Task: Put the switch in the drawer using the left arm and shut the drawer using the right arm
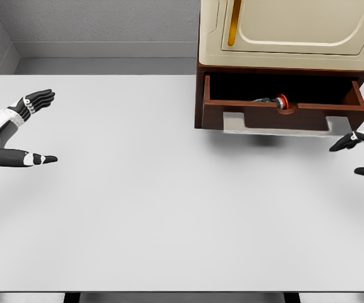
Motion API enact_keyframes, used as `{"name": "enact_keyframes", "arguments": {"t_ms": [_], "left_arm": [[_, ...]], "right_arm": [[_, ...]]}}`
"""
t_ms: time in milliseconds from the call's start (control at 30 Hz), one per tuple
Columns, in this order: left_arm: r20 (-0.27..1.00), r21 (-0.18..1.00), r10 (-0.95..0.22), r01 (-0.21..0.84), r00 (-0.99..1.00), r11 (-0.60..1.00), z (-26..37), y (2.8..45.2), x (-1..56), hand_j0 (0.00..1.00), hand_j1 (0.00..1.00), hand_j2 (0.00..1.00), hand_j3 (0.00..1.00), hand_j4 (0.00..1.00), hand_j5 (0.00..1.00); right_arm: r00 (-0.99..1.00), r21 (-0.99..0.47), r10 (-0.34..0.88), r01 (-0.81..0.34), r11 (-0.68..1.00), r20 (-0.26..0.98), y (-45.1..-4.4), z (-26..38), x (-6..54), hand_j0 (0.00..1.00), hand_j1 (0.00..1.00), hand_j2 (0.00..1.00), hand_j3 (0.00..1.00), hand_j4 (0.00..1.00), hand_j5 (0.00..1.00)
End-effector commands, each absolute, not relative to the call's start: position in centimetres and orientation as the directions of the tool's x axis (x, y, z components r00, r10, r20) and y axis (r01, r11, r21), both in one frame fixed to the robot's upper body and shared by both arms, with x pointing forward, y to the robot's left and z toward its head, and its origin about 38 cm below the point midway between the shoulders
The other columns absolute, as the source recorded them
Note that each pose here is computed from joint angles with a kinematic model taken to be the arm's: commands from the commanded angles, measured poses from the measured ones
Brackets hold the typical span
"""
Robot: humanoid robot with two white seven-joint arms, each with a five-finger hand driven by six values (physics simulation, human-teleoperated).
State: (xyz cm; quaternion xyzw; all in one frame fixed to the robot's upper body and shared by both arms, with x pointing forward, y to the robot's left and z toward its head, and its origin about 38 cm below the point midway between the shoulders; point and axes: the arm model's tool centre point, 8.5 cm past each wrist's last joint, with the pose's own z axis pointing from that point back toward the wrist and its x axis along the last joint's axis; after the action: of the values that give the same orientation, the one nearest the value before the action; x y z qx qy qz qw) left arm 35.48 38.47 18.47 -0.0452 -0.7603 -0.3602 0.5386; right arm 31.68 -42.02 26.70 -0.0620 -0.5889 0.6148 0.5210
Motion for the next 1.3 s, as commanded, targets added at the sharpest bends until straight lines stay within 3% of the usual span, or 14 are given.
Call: {"name": "enact_keyframes", "arguments": {"t_ms": [0, 300, 333, 400, 800, 967, 1267], "left_arm": [[0.854, 0.494, -0.314, 0.457, -0.415, 0.739, 18.5, 38.5, 35.5, 1.0, 1.0, 1.0, 1.0, 1.0, 1.0], [0.855, 0.49, -0.308, 0.457, -0.417, 0.742, 18.4, 38.4, 35.5, 1.0, 1.0, 1.0, 1.0, 1.0, 1.0], [0.855, 0.491, -0.308, 0.457, -0.418, 0.742, 18.5, 38.3, 35.5, 1.0, 1.0, 1.0, 1.0, 1.0, 1.0], [0.855, 0.491, -0.308, 0.457, -0.418, 0.742, 18.5, 38.3, 35.5, 1.0, 1.0, 1.0, 1.0, 1.0, 1.0], [0.857, 0.483, -0.298, 0.456, -0.42, 0.748, 18.3, 38.1, 35.5, 1.0, 1.0, 1.0, 1.0, 1.0, 1.0], [0.856, 0.485, -0.301, 0.452, -0.421, 0.749, 18.4, 38.2, 35.5, 1.0, 1.0, 1.0, 1.0, 1.0, 1.0], [0.855, 0.489, -0.306, 0.452, -0.42, 0.746, 18.3, 38.2, 35.4, 1.0, 1.0, 1.0, 1.0, 1.0, 1.0]], "right_arm": [[-0.452, -0.794, 0.705, -0.546, 0.266, 0.546, -41.9, 27.5, 32.2, 0.68, 0.68, 0.68, 0.68, 0.68, 0.68], [-0.453, -0.798, 0.693, -0.52, 0.304, 0.56, -41.7, 28.6, 32.7, 0.68, 0.68, 0.68, 0.68, 0.68, 0.68], [-0.453, -0.798, 0.693, -0.52, 0.304, 0.56, -41.7, 28.6, 32.7, 0.67, 0.67, 0.67, 0.67, 0.67, 0.67], [-0.455, -0.8, 0.693, -0.518, 0.304, 0.559, -41.7, 28.7, 32.8, 0.56, 0.56, 0.56, 0.56, 0.56, 0.56], [-0.434, -0.787, 0.707, -0.546, 0.286, 0.558, -42.2, 27.6, 32.1, 0.56, 0.56, 0.56, 0.56, 0.56, 0.56], [-0.424, -0.777, 0.716, -0.573, 0.262, 0.554, -42.4, 26.5, 31.5, 0.49, 0.49, 0.49, 0.49, 0.49, 0.49], [-0.441, -0.794, 0.716, -0.549, 0.262, 0.541, -42.4, 27.5, 31.9, 0.5, 0.5, 0.5, 0.5, 0.5, 0.5]]}}
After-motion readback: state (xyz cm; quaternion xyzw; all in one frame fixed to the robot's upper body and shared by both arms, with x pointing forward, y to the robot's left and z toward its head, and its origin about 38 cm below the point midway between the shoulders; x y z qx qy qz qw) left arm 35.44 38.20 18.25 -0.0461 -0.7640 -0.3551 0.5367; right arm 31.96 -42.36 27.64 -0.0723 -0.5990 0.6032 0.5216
